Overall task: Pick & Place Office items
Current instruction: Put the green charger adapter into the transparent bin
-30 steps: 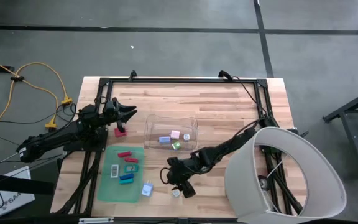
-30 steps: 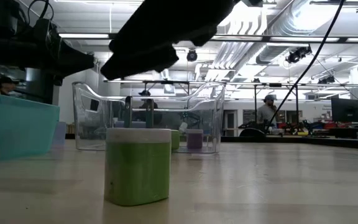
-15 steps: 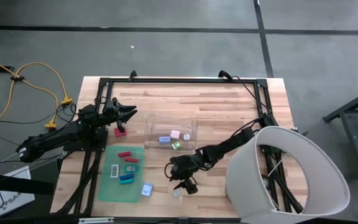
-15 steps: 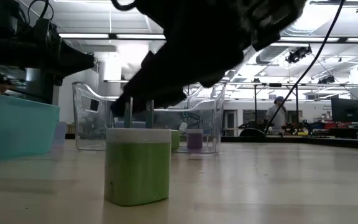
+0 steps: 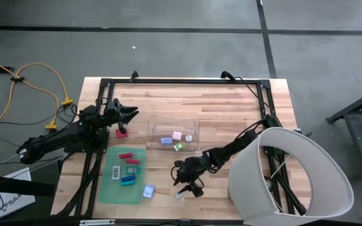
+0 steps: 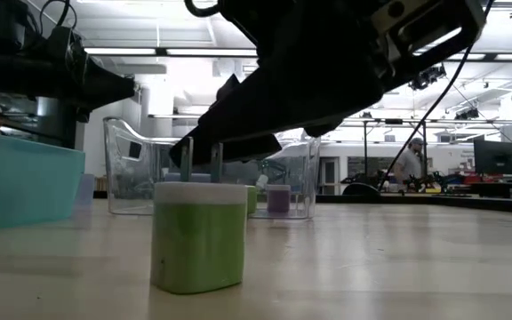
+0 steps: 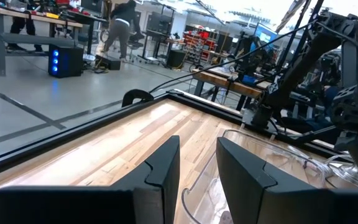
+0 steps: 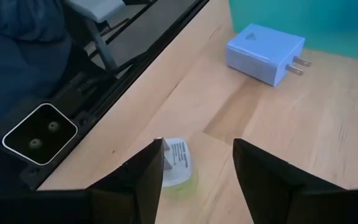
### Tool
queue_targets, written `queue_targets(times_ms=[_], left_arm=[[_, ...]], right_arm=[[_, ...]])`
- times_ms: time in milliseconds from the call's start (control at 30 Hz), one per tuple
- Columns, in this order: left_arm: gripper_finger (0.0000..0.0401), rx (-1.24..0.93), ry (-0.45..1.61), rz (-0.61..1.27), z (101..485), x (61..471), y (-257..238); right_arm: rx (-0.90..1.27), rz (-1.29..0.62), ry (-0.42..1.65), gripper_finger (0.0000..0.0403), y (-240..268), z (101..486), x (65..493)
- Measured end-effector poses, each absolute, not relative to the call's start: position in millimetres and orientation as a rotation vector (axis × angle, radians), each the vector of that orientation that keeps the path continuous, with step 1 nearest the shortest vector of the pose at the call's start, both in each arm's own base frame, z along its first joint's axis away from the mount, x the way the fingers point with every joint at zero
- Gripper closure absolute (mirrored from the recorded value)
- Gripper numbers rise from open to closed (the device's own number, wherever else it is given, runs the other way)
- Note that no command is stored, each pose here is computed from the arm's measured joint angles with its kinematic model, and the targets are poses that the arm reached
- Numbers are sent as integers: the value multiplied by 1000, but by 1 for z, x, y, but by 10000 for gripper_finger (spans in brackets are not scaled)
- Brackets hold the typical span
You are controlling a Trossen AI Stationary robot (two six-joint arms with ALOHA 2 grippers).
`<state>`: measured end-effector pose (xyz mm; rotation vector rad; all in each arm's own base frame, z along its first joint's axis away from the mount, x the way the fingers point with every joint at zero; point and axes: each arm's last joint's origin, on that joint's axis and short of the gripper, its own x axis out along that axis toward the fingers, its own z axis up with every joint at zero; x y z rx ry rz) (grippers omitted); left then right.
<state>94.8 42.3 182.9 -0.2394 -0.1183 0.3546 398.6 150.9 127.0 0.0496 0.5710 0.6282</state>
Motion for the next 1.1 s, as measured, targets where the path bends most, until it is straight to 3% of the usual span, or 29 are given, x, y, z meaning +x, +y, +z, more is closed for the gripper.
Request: queue_targets(times_ms=[500, 1100], left_arm=[[299, -239, -118, 355, 183, 95, 42], [299, -239, -118, 355, 183, 95, 42]], right_arm=[[11, 616, 450, 222, 155, 130, 398], [23, 647, 456, 222, 176, 132, 389]])
